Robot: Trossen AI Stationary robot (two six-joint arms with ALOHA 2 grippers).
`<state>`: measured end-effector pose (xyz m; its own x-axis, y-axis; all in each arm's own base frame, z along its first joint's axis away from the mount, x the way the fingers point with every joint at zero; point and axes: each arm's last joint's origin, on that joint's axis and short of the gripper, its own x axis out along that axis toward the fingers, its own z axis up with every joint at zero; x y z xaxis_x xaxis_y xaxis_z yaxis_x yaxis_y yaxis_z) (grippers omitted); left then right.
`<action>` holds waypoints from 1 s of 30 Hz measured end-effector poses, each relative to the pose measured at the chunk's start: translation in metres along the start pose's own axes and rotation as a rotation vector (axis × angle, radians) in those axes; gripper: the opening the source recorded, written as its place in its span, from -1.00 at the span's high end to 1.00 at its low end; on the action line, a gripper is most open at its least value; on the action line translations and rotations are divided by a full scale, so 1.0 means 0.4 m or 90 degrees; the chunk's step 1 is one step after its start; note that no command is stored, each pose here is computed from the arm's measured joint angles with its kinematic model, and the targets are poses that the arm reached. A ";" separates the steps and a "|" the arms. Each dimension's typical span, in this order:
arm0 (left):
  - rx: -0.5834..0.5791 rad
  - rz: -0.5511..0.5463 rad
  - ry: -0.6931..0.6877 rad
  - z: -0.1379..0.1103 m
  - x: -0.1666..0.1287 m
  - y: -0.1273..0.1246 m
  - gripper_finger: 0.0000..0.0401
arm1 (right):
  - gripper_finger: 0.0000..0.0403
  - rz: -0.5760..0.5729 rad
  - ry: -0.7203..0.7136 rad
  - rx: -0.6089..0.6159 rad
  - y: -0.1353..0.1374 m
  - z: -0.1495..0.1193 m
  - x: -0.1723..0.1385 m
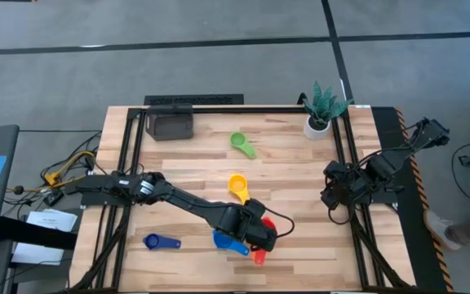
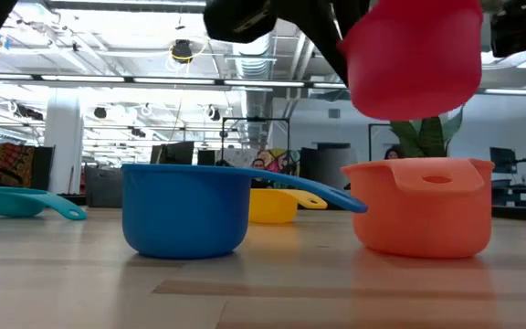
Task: Nest measuring cups in basket
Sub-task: Stack the red measuring cup on top of the orange measuring cup
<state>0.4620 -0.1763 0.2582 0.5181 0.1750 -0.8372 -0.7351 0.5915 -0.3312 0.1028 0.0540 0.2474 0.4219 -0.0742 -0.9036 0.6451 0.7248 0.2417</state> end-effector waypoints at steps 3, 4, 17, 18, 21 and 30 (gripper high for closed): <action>0.009 0.012 -0.008 0.002 0.014 0.004 0.99 | -0.09 0.000 0.000 0.000 0.000 0.000 0.000; 0.015 0.016 -0.011 0.000 0.021 0.006 0.99 | -0.09 0.000 0.000 0.000 0.000 0.000 0.000; 0.035 0.027 -0.038 -0.023 0.080 0.022 0.99 | -0.09 0.002 0.002 -0.003 0.001 -0.002 -0.001; 0.035 0.030 -0.039 -0.023 0.083 0.023 0.99 | -0.09 0.002 0.002 -0.003 0.001 -0.002 0.000; 0.040 0.029 -0.038 -0.024 0.096 0.028 0.99 | -0.09 0.002 0.002 -0.003 0.001 -0.002 0.000; 0.043 0.028 -0.039 -0.011 0.111 0.036 0.99 | -0.09 0.006 0.016 -0.002 0.001 -0.004 0.000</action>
<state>0.4726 -0.1637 0.2144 0.5126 0.2485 -0.8219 -0.7277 0.6339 -0.2621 0.1021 0.0555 0.2471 0.4124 -0.0497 -0.9097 0.6388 0.7277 0.2498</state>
